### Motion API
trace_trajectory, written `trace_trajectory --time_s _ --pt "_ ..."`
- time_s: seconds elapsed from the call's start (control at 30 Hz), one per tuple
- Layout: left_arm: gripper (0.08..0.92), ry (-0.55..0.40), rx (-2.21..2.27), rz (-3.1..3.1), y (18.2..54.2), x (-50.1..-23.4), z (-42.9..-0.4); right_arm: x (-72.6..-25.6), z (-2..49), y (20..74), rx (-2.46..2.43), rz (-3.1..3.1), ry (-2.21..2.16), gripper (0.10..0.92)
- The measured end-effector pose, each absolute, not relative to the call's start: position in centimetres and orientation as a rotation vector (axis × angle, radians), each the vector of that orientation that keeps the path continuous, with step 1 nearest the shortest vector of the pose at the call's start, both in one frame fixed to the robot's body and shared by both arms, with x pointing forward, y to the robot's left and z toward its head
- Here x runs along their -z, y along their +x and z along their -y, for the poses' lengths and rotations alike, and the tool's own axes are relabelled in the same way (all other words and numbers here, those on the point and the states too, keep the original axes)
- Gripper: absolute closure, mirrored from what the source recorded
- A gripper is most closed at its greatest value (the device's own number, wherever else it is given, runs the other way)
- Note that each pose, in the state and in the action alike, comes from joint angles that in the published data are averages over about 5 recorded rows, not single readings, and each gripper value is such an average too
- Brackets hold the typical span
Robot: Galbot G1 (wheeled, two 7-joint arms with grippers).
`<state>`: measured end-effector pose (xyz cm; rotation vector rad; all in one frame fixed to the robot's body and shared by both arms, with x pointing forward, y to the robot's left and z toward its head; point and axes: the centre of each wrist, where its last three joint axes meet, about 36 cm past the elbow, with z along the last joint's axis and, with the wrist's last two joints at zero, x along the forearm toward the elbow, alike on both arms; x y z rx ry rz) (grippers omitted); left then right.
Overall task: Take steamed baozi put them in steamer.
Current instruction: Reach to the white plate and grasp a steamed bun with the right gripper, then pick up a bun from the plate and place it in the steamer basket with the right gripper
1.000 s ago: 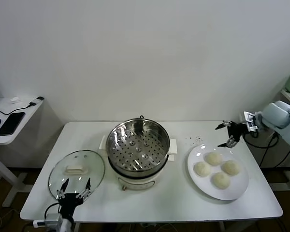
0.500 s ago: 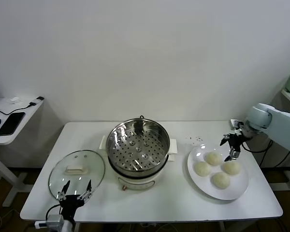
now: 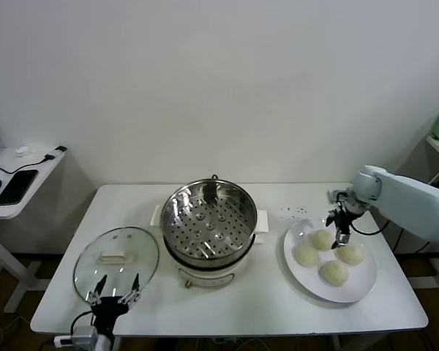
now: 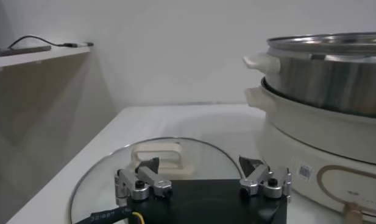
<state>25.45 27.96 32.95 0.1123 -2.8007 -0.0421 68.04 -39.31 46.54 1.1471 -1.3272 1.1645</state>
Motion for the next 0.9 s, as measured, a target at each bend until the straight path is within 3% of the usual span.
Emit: trace_trajectory --time_s 0.3,0.53,0.7,0.9 --pt "0.177 0.112 0.037 2.806 25.5 -33.2 -27.8 -45.5 38.4 68.2 -1.183 1.319 1.14 0.385" --pt "0.177 0.107 0.037 2.807 25.2 -33.3 -27.6 -46.9 38.2 68.2 -1.197 1.324 1.161 0.411" --pt "0.177 0.097 0.034 2.812 25.0 -33.6 -27.1 -51.8 37.7 69.0 -1.261 1.335 1.201 0.411" --pt "0.177 0.079 0.036 2.822 25.1 -34.1 -26.6 -61.5 34.3 70.5 -1.443 1.33 1.319 0.411"
